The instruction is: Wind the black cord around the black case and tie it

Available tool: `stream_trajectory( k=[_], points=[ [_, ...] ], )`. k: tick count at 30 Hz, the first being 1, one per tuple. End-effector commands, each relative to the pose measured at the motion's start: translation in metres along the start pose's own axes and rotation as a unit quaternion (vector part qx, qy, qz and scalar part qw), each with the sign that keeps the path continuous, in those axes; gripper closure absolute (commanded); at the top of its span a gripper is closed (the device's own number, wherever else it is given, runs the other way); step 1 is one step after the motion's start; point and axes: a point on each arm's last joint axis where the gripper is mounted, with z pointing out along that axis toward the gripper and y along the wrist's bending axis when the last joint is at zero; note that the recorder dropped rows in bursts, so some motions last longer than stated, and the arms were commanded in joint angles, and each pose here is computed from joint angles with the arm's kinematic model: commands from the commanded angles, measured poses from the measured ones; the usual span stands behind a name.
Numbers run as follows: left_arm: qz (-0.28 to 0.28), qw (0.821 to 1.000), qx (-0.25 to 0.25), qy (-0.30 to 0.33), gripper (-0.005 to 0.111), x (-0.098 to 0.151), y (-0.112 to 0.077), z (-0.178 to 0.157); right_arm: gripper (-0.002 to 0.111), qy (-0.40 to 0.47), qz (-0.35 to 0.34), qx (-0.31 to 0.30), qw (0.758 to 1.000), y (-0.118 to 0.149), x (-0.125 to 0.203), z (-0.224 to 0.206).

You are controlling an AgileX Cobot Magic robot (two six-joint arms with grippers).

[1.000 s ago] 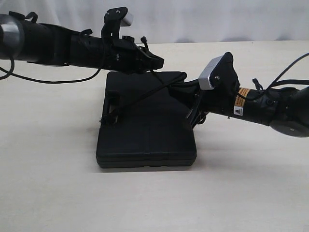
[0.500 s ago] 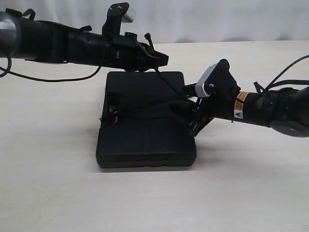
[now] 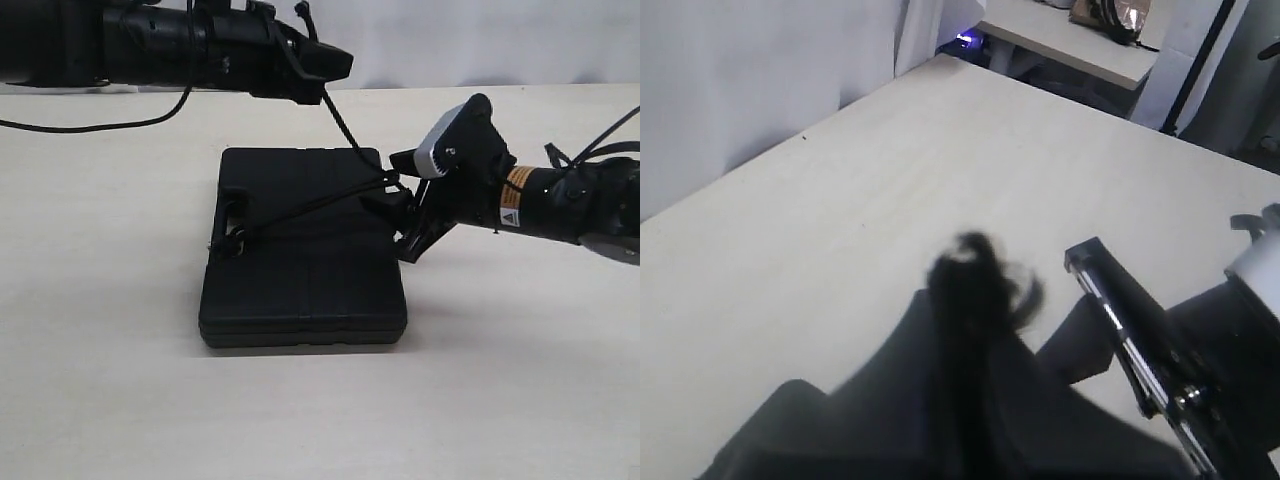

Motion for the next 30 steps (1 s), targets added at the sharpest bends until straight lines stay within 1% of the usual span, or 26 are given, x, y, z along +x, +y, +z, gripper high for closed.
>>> stream_trajectory(
  k=[1, 3, 5, 9, 11, 15, 18, 19, 21, 23, 25, 27, 30],
  points=[
    [0.036, 0.999, 0.003, -0.023, 0.107, -0.017, -0.007, -0.008, 0.049, -0.013, -0.024, -0.042, 0.999, 0.008, -0.008, -0.005],
    [0.037, 0.999, 0.003, -0.024, 0.107, -0.018, -0.008, -0.009, 0.049, -0.027, -0.027, -0.062, 0.997, 0.012, -0.011, -0.006],
    [0.037, 0.999, 0.003, -0.024, 0.107, -0.018, -0.008, -0.009, 0.049, -0.039, -0.014, -0.068, 0.997, 0.013, -0.014, -0.007],
    [0.037, 0.999, 0.003, -0.024, 0.107, -0.018, -0.008, -0.009, 0.049, -0.032, -0.018, -0.057, 0.998, 0.011, -0.016, -0.01],
    [0.037, 0.999, 0.003, -0.024, 0.107, -0.018, -0.008, -0.009, 0.049, -0.006, -0.018, -0.032, 0.999, 0.006, -0.016, -0.013],
    [0.037, 0.999, 0.005, -0.025, 0.107, -0.018, -0.008, -0.009, 0.049, 0.052, -0.009, 0.042, 0.998, -0.006, -0.02, -0.027],
    [0.037, 0.999, 0.005, -0.025, 0.107, -0.018, -0.008, -0.009, 0.049, 0.055, 0.001, 0.067, 0.996, -0.008, -0.03, -0.039],
    [0.037, 0.999, 0.005, -0.025, 0.107, -0.018, -0.008, -0.009, 0.049, 0.047, 0.004, 0.067, 0.997, -0.007, -0.033, -0.041],
    [0.037, 0.999, 0.005, -0.025, 0.107, -0.018, -0.008, -0.009, 0.049, 0.01, 0.016, 0.046, 0.999, -0.002, -0.041, -0.043],
    [0.037, 0.999, 0.005, -0.025, 0.107, -0.018, -0.008, -0.009, 0.049, -0.043, 0.028, -0.003, 0.999, 0.007, -0.048, -0.042],
    [0.037, 0.999, 0.005, -0.025, 0.107, -0.018, -0.008, -0.009, 0.049, -0.068, 0.035, -0.037, 0.996, 0.012, -0.049, -0.038],
    [0.036, 0.999, 0.005, -0.025, 0.107, -0.018, -0.008, -0.009, 0.049, -0.059, 0.04, -0.039, 0.997, 0.011, -0.044, -0.032],
    [0.036, 0.999, 0.012, -0.026, 0.107, -0.018, -0.009, -0.009, 0.049, -0.034, 0.037, -0.027, 0.998, 0.005, -0.033, -0.021]
  ],
)
